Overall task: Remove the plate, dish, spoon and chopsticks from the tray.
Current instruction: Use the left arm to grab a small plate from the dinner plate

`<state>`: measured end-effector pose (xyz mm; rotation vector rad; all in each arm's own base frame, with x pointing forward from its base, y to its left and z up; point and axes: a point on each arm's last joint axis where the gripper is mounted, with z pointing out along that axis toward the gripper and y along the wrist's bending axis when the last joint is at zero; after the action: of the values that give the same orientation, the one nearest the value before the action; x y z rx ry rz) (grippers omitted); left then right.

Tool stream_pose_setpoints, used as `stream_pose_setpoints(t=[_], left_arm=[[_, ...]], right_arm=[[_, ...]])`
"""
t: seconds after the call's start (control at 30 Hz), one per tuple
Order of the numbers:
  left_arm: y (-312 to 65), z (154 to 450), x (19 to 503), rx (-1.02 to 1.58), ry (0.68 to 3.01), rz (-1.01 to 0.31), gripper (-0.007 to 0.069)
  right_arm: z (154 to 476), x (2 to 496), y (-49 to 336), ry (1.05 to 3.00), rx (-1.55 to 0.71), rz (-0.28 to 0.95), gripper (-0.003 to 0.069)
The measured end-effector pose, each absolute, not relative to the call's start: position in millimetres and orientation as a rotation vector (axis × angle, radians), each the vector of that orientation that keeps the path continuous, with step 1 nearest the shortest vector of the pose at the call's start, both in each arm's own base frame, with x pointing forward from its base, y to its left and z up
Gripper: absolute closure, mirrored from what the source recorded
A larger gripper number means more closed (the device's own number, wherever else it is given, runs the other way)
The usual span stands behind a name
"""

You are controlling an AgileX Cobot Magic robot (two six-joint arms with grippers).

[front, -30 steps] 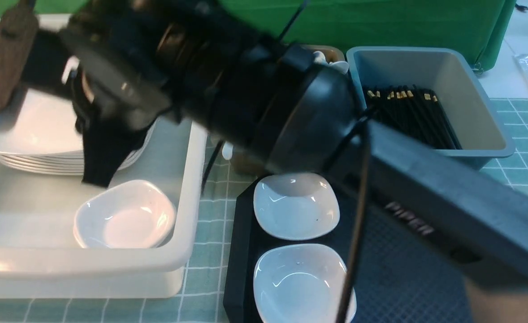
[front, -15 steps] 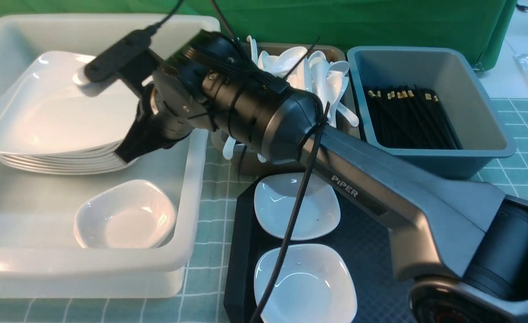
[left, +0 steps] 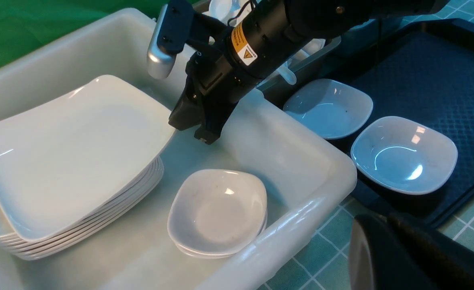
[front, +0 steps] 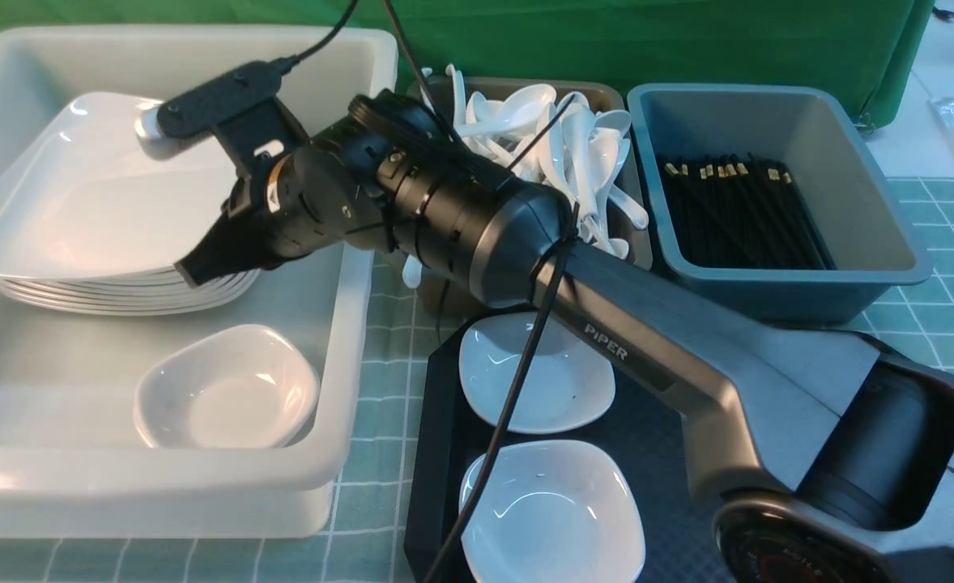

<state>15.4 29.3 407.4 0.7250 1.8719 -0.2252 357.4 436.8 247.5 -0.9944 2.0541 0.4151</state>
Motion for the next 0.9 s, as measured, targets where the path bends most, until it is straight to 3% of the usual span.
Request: stream_pose_setpoints(t=[0.33, 0.9], left_arm=[[29.2, 407.4, 15.3, 0.743, 1.865, -0.216, 0.0608], [29.2, 407.4, 15.3, 0.746, 1.864, -0.213, 0.0608]], right_arm=[[264.7, 365.8, 432.2, 2.075, -0.807, 0.516, 0.0632], [236.6, 388.2, 421.8, 2.146, -0.735, 0.504, 0.0615]])
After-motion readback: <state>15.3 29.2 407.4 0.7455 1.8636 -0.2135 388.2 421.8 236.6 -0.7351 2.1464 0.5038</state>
